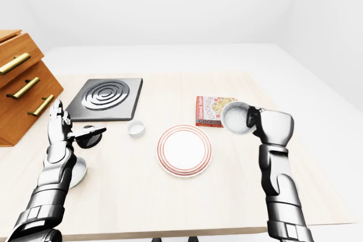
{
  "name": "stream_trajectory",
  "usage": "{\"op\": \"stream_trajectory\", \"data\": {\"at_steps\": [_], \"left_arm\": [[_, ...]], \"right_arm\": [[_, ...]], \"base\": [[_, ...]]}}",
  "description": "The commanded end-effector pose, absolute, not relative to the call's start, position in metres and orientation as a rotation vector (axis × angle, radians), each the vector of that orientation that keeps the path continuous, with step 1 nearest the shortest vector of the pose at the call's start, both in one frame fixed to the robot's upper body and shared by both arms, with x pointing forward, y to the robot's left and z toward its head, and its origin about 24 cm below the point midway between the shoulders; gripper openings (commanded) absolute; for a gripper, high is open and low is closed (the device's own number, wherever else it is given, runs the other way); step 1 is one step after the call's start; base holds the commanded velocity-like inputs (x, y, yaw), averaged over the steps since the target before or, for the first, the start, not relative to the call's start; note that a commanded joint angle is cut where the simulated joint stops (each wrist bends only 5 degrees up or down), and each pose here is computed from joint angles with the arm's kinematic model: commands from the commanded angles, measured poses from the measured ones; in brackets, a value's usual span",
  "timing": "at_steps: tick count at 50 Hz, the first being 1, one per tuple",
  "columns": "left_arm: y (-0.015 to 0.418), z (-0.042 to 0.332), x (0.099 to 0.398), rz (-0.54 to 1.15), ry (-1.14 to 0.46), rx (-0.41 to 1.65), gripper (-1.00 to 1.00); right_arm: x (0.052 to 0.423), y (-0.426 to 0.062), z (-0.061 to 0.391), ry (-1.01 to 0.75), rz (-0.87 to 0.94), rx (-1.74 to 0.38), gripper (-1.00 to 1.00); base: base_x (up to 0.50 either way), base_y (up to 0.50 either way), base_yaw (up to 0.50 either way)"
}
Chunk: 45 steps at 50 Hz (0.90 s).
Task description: Pick the akita bowl next to the plate and place it on the plate.
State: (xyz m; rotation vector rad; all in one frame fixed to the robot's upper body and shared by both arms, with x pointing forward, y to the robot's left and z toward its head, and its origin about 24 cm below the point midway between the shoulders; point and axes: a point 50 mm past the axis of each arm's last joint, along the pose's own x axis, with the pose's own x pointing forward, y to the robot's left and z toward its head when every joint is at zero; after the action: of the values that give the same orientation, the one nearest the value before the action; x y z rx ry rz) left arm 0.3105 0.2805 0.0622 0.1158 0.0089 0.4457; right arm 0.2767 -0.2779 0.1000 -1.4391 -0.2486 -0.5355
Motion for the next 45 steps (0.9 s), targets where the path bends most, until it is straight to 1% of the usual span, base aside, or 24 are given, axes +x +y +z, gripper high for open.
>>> {"op": "stream_trajectory", "data": {"at_steps": [1,13,14,18,23,29,39,45], "left_arm": [[0.280,0.063,0.310,0.445,0.002,0.117,1.00],[0.281,0.063,0.310,0.446,0.003,0.117,1.00],[0.281,0.063,0.310,0.445,0.003,0.117,1.00],[0.281,0.062,0.311,0.445,0.012,0.116,1.00],[0.281,0.066,0.310,0.445,-0.006,0.116,1.00],[0.282,0.068,0.311,0.447,-0.014,0.114,1.00],[0.282,0.066,0.311,0.448,-0.007,0.115,1.00],[0.282,0.066,0.310,0.447,-0.009,0.115,1.00]], "right_arm": [[0.252,-0.272,0.149,-0.372,-0.576,-0.999,-1.00],[0.247,-0.240,0.171,-0.475,-0.417,-0.890,-1.00],[0.247,-0.233,0.163,-0.455,-0.384,-0.886,-1.00],[0.246,-0.225,0.155,-0.434,-0.364,-0.892,-1.00],[0.247,-0.206,0.161,-0.483,-0.311,-0.868,-1.00],[0.251,-0.188,0.150,-0.470,-0.267,-0.870,-1.00],[0.254,-0.172,0.143,-0.470,-0.224,-0.869,-1.00],[0.259,-0.164,0.131,-0.439,-0.198,-0.868,-1.00]], "base": [[0.00,0.00,0.00],[0.00,0.00,0.00],[0.00,0.00,0.00],[0.00,0.00,0.00],[0.00,0.00,0.00],[0.00,0.00,0.00],[0.00,0.00,0.00],[0.00,0.00,0.00]]}}
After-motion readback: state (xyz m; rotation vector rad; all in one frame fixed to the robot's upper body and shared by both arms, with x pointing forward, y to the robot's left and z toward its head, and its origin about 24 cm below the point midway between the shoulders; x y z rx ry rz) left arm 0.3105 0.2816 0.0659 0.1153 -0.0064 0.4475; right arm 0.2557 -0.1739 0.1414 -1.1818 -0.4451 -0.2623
